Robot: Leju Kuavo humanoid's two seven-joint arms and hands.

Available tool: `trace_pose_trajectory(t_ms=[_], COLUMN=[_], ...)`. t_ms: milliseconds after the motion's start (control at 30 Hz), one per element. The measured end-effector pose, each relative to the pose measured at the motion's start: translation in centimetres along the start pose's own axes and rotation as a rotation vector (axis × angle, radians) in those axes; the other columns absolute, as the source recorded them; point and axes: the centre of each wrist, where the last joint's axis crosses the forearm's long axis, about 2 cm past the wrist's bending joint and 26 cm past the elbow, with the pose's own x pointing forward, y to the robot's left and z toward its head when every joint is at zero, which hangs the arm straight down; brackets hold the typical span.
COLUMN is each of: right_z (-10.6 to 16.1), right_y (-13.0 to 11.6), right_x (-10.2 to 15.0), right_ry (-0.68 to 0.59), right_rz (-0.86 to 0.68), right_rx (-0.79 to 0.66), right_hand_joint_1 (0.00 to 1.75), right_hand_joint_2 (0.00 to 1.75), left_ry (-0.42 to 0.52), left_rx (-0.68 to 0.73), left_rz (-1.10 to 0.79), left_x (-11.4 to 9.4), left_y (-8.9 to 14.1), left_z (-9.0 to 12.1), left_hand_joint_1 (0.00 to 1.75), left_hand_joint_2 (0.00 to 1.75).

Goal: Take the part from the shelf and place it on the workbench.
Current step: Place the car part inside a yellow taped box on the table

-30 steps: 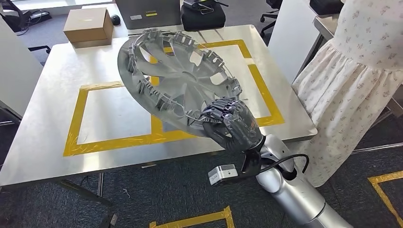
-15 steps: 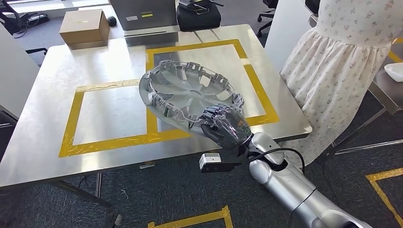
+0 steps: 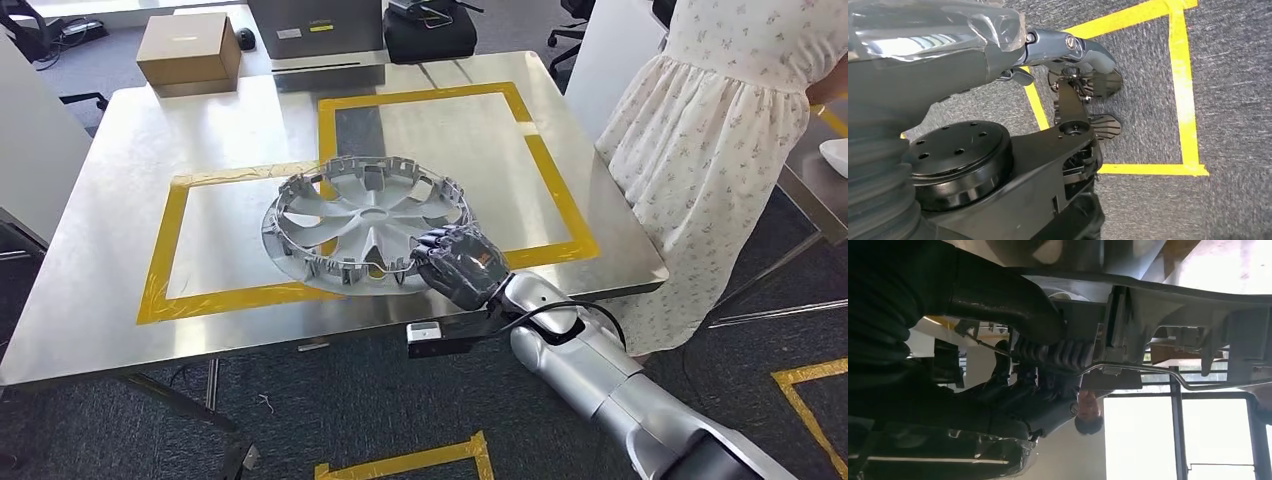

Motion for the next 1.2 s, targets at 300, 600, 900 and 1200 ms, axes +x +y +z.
trace_pose_trajectory(t_ms=[300,600,900,1200], right_z=[-1.0,-2.0,-2.1,-3.2], right_y=[0.2,-1.6,-3.3,-6.4], right_x=[-1.3,-3.3,-5.5,-6.6], right_ry=[0.038,0.143,0.263,0.327], right_rz=[0.083,0.147,0.155,0.148], right_rx=[0.063,0.102,0.211,0.161], right_hand_joint_1=[1.75,1.75,1.31,0.00], right_hand_joint_2=[1.75,1.75,1.31,0.00], left_ry=[0.003,-0.005,-0.009,0.005], left_rx=[-0.013,-0.009,-0.016,-0.018], left_rz=[0.006,0.017,0.037,0.061], left_x=[-0.2,-0.4,-0.8,-1.3], left_y=[0.2,0.5,0.4,0.2], left_z=[0.0,0.1,0.2,0.3], left_hand_joint_1=[0.00,0.00,0.00,0.00], left_hand_joint_2=[1.75,1.75,1.75,0.00])
